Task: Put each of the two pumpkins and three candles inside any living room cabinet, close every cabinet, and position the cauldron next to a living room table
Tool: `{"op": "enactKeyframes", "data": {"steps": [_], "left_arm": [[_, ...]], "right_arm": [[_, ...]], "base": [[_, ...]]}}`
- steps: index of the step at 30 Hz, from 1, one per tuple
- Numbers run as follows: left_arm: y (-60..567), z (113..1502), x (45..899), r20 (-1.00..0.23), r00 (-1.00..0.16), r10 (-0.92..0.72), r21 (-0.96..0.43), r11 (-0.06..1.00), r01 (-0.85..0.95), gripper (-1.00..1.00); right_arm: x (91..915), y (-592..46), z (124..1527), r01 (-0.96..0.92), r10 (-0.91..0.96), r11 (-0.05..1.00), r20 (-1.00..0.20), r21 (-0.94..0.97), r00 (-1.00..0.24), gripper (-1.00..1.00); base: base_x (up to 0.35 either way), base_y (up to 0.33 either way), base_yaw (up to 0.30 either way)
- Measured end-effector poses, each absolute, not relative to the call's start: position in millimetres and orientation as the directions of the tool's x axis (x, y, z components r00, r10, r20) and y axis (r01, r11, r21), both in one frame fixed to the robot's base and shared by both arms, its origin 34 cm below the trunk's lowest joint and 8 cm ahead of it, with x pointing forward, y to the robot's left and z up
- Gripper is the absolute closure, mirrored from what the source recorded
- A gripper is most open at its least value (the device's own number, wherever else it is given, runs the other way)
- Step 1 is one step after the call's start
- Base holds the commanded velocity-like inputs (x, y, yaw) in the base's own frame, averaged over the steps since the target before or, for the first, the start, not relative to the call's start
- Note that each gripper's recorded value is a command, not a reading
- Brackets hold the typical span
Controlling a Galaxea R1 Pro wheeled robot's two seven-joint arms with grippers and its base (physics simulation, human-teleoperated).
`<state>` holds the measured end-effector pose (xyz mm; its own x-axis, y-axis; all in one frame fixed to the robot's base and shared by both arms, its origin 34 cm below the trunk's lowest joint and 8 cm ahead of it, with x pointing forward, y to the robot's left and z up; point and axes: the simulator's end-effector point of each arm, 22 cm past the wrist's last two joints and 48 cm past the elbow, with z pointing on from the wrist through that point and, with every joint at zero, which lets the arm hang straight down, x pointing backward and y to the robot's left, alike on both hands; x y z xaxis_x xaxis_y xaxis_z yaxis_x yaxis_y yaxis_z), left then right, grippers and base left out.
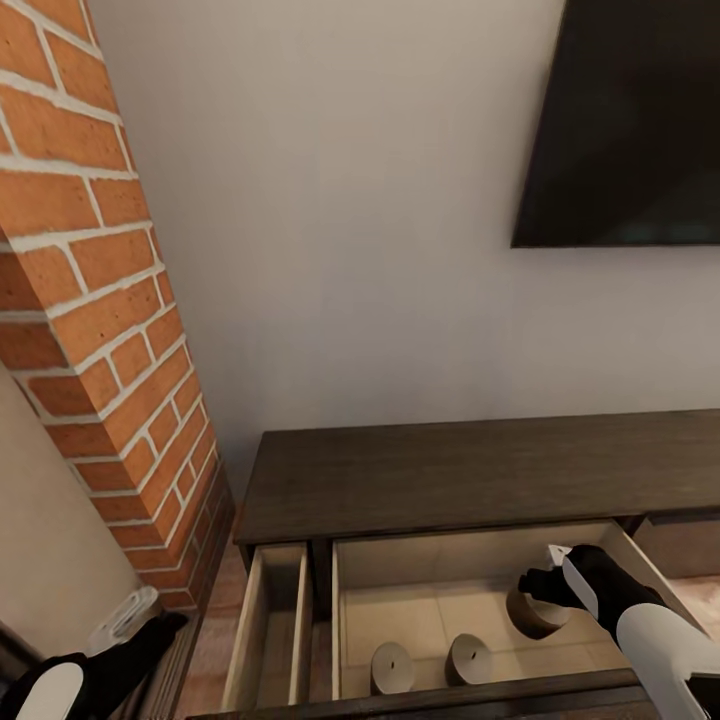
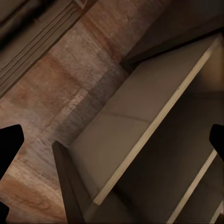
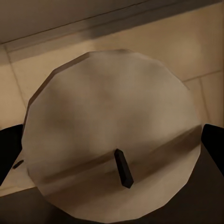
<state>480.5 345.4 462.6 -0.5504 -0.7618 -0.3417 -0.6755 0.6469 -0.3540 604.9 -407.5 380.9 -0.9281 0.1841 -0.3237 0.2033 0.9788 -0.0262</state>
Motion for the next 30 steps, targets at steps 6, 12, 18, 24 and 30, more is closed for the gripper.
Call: {"op": "enactKeyframes", "data": {"steps": [6,12,18,24,30], "left_arm": [[341.8,449.4,477.3,-0.332,-0.556,-0.762,-0.366,0.648,-0.668,-1.00],[344.1,437.1,474.3,-0.336,-0.556,-0.761,-0.367,0.649,-0.667,-1.00],[346.1,424.3,470.9,-0.338,-0.555,-0.760,-0.365,0.649,-0.667,-1.00],[346.5,410.5,467.1,-0.338,-0.554,-0.761,-0.365,0.649,-0.668,-1.00],[348.3,406.1,465.6,-0.340,-0.552,-0.761,-0.363,0.648,-0.670,-1.00]], "right_arm": [[599.3,-418.3,367.9,0.211,0.176,0.975,-0.324,-0.076,-0.930,1.00],[593.7,-429.8,356.0,0.228,0.178,0.966,-0.325,-0.125,-0.929,1.00],[590.0,-430.9,342.8,0.230,0.178,0.965,-0.325,-0.129,-0.929,1.00],[586.5,-430.8,329.3,0.230,0.178,0.965,-0.325,-0.128,-0.929,1.00],[585.3,-430.7,324.9,0.229,0.178,0.965,-0.325,-0.128,-0.929,1.00]], "base": [[0.000,0.000,0.000],[0.000,0.000,0.000],[0.000,0.000,0.000],[0.000,0.000,0.000],[0.000,0.000,0.000]]}}
